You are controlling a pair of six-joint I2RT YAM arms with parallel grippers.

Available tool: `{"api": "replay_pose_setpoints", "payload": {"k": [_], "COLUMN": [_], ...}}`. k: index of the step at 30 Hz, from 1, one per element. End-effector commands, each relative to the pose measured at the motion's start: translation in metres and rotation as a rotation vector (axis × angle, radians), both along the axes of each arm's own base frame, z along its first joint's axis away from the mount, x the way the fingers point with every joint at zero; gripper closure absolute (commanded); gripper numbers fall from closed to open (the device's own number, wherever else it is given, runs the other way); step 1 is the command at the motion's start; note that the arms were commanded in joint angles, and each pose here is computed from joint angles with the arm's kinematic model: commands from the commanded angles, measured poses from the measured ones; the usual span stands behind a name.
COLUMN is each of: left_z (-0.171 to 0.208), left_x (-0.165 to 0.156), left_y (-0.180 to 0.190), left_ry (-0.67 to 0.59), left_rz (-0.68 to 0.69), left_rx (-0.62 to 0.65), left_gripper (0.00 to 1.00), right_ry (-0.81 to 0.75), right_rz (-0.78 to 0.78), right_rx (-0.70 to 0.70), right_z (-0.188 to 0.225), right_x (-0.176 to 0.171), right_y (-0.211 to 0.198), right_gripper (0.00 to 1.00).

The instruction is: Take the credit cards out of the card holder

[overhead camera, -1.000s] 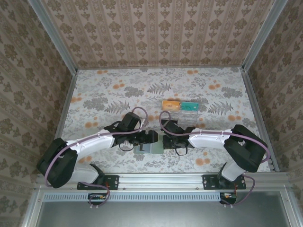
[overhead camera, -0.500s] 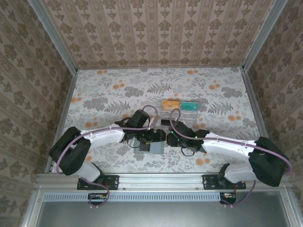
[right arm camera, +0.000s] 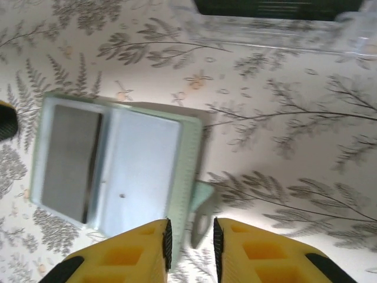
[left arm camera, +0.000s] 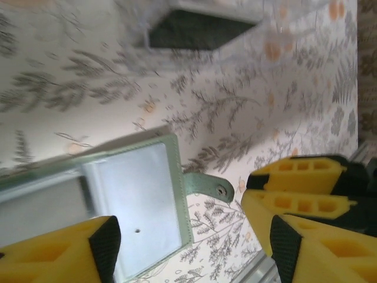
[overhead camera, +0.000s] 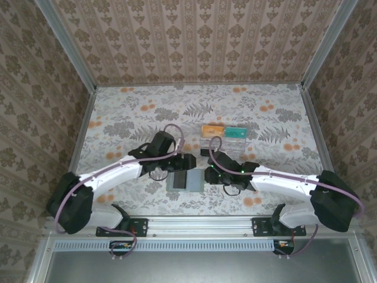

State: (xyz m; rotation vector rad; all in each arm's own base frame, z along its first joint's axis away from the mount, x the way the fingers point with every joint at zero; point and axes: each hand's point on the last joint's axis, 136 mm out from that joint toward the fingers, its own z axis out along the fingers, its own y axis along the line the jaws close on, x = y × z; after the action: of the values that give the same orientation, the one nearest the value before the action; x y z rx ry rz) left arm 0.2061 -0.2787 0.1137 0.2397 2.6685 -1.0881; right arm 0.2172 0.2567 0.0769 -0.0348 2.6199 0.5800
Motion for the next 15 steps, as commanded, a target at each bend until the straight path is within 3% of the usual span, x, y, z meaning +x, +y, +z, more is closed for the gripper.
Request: {"api": "replay_pose_setpoints", "payload": {"k": [1, 10, 15], "left_z": [-0.025, -0.060, -0.078], "left_x": [-0.009, -0.017, -0.022], "left_y": [0.038, 0.064, 0.065], "left_ry": [0.040, 0.111, 0.151], "left_rz": [0.050, 0.100, 0.113], "left_rx": [0.116, 0.193, 0.210], "left_gripper": [0.40, 0.93, 1.00], "right_ry": [0.002, 0.071, 0.132], "right_rz": [0.073, 0.105, 0.085], "right_rx": [0.044, 0.180, 0.234], "right_z": [0.011, 0.009, -0.009], "right_x": [0.002, 0.005, 0.003], "right_y": [0.032, 0.078, 0.085], "right_gripper": [0.75, 0.76, 0.81]}}
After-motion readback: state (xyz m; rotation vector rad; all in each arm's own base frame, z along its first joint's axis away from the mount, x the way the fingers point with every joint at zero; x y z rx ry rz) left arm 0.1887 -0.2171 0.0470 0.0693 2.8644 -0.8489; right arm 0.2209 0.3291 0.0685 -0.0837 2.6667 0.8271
